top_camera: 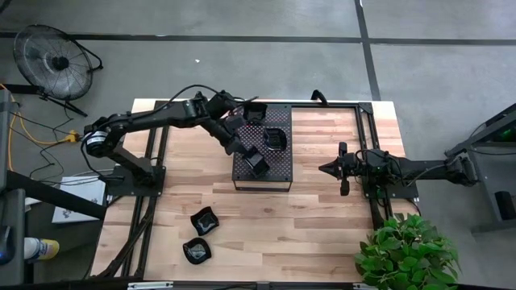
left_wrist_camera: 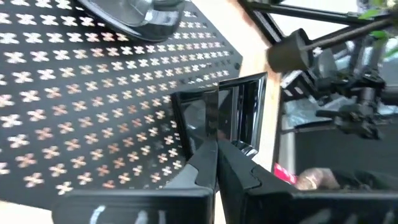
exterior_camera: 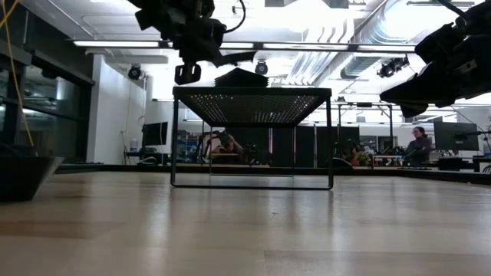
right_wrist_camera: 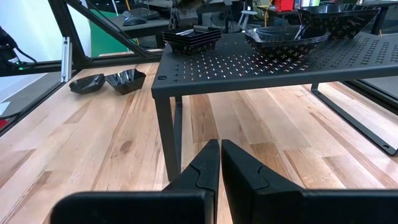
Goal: Pick & Place Mini shaped plates
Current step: Stack the black square shape plate on top of the other black square shape plate on the shelf
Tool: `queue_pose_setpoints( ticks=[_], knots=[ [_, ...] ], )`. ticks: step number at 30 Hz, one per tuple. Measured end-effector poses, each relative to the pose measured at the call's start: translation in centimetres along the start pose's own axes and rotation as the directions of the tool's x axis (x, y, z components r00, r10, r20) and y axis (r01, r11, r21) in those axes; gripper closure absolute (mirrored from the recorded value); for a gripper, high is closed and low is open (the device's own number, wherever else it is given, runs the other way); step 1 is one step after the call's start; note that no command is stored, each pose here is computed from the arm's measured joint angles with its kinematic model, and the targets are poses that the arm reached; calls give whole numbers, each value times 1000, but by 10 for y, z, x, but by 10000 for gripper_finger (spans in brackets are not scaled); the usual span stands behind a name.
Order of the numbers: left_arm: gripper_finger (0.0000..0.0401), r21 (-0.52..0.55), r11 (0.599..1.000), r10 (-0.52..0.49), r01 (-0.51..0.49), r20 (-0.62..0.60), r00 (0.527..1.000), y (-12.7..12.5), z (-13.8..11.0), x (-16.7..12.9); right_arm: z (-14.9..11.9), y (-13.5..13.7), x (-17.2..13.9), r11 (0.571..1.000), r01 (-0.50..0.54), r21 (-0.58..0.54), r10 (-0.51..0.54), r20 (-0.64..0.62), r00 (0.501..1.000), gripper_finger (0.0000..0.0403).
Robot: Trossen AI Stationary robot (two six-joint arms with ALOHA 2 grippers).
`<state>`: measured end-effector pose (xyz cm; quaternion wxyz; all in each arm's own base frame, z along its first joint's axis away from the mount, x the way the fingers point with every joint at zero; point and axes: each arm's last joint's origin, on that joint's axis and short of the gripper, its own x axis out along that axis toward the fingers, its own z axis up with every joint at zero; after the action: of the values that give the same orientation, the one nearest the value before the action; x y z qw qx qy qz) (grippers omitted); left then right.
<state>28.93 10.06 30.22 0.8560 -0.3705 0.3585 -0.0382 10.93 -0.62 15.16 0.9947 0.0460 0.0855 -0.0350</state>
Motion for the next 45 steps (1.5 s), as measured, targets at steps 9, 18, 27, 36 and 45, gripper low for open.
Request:
queue_pose_setpoints(
  ticks=[9,18,27,36,45],
  knots=[
    [401,5,999,49,-49,-22,999,-5,-6,5,0,0,0,1000,0,0,0,0,1000,391],
    [401,14,996,90,-89,-42,995,-4,-7,21,0,0,0,1000,0,0,0,0,1000,391],
    [401,24,997,71,-70,-32,997,-3,-5,23,0,0,0,1000,0,0,0,0,1000,391],
    [401,59,998,34,-31,-48,998,-4,-6,23,0,0,0,1000,0,0,0,0,1000,391],
    [382,109,993,52,-48,-36,998,-4,-5,23,0,0,0,1000,0,0,0,0,1000,391]
  ],
)
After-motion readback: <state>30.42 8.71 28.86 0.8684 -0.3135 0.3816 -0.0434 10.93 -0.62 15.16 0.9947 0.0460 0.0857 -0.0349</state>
